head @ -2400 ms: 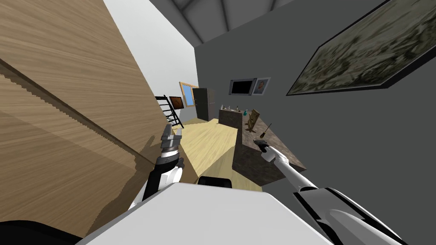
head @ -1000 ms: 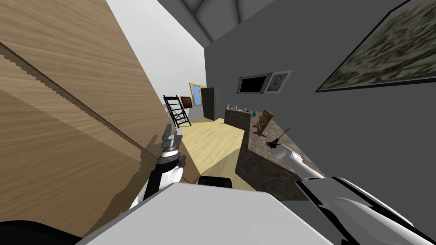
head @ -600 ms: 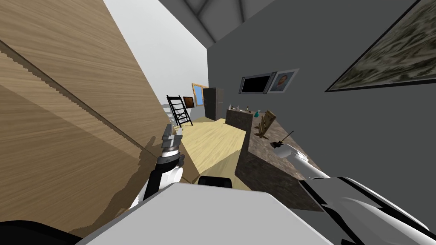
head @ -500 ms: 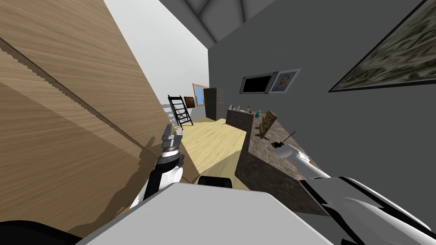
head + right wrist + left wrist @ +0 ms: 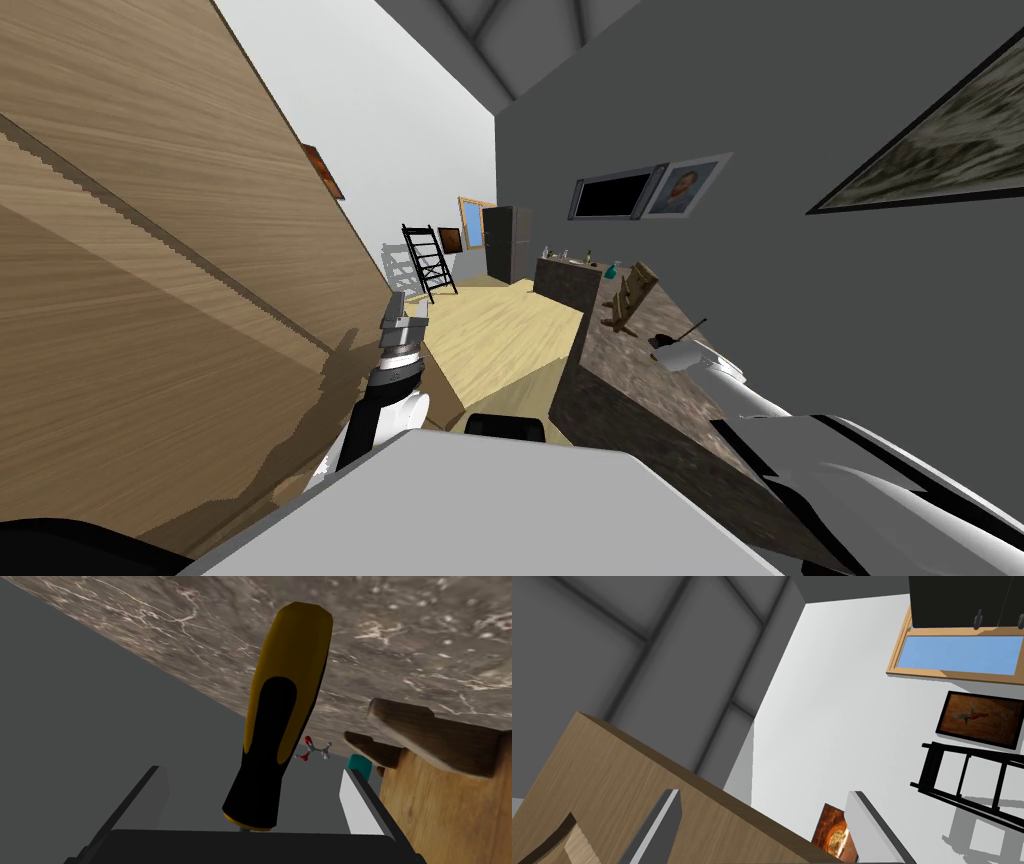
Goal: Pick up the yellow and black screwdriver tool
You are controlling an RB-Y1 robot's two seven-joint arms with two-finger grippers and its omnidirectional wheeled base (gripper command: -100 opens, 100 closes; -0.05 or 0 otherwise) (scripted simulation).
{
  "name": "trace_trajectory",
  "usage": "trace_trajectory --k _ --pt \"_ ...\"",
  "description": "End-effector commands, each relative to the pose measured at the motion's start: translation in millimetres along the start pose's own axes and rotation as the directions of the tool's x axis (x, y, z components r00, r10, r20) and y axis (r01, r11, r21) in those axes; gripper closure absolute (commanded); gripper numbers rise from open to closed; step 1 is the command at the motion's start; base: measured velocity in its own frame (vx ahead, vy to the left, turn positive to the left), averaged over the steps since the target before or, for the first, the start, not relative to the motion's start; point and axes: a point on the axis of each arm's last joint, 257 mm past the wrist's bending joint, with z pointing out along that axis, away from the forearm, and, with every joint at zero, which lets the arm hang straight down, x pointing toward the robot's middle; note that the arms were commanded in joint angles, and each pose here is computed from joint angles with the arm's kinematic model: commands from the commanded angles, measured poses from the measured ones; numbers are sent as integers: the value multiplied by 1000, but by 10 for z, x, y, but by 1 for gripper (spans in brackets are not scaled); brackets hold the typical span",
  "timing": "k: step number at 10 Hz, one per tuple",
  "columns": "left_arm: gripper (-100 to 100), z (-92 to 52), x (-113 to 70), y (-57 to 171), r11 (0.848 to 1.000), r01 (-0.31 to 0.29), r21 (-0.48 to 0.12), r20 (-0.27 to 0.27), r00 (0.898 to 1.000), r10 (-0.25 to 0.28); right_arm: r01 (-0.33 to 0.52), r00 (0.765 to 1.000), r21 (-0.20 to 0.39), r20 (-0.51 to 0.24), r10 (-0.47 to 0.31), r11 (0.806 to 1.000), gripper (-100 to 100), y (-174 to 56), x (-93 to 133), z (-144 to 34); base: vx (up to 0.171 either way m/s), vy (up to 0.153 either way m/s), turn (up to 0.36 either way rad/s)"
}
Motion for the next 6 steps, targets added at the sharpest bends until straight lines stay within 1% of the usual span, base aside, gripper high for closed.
trace_trajectory --k 1,2,3,4,5,6 --pt "0 0 0 0 1000 0 0 0 1000 0 0 1000 0 0 0 1000 -100 0 0 0 1 -14 2" --pt "0 0 0 0 1000 0 0 0 1000 0 0 1000 0 0 0 1000 0 -3 -1 2 0 0 0" --pt "0 0 0 0 1000 0 0 0 1000 0 2 1000 3 -11 -2 1000 -100 108 57 -41 -3 -71 41" --pt "0 0 0 0 1000 0 0 0 1000 0 4 1000 -1 -15 -4 1000 -100 204 124 -71 -27 -155 90" --pt "0 0 0 0 1000 0 0 0 1000 0 4 1000 9 -22 -3 1000 -100 211 119 -90 -24 -139 35" --pt "0 0 0 0 1000 0 0 0 1000 0 4 1000 7 -26 -4 1000 -100 313 178 -132 -27 -135 34"
